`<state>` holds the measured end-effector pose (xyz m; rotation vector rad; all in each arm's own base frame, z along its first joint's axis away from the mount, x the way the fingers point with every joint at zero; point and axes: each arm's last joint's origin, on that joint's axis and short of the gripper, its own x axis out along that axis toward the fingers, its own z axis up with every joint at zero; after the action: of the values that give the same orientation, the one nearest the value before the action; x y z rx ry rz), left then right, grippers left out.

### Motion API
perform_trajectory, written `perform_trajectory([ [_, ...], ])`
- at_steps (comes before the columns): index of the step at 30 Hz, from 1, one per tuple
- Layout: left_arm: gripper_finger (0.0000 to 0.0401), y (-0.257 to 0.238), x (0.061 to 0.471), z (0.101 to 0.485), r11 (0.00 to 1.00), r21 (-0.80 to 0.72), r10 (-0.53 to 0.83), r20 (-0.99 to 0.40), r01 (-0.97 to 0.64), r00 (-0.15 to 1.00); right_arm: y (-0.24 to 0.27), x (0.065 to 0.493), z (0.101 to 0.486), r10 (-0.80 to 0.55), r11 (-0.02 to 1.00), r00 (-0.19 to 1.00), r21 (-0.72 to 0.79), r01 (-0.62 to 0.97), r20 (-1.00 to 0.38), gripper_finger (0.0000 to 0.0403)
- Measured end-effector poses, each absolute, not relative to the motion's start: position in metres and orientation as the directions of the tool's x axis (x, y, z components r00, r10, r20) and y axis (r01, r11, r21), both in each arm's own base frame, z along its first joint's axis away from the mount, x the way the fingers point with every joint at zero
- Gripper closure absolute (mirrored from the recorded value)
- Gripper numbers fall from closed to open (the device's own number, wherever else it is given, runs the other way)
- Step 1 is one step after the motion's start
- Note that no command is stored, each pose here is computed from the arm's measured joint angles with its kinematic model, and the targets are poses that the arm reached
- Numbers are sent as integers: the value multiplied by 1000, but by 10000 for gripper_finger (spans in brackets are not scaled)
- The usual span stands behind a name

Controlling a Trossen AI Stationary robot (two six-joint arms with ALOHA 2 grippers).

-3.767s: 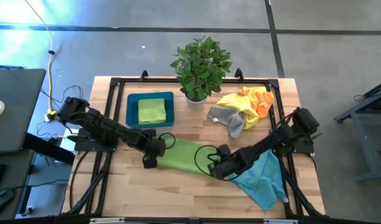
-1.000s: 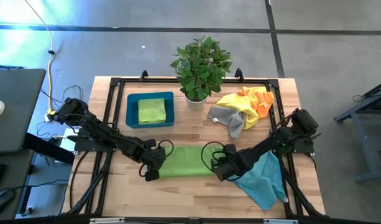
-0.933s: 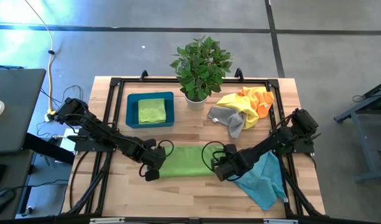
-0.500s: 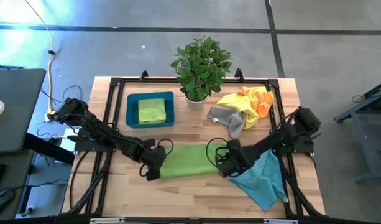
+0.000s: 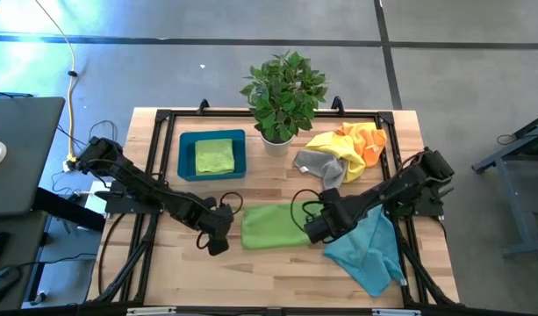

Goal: Fold microfiber towels
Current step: Fold the green towel

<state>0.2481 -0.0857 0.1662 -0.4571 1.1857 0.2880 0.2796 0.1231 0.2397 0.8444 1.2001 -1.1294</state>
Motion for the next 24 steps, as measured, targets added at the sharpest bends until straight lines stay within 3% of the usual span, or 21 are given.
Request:
perform_trajectory([
  [7,286,-87,240,188,876,-231,-24,-897,-423,441,122,307,251,-166,247,225,181,952,-960,402],
  [24,286,-91,209,240,879,-332,-37,-764,-343,644,126,391,203,-107,312,535,483,818,-838,402],
])
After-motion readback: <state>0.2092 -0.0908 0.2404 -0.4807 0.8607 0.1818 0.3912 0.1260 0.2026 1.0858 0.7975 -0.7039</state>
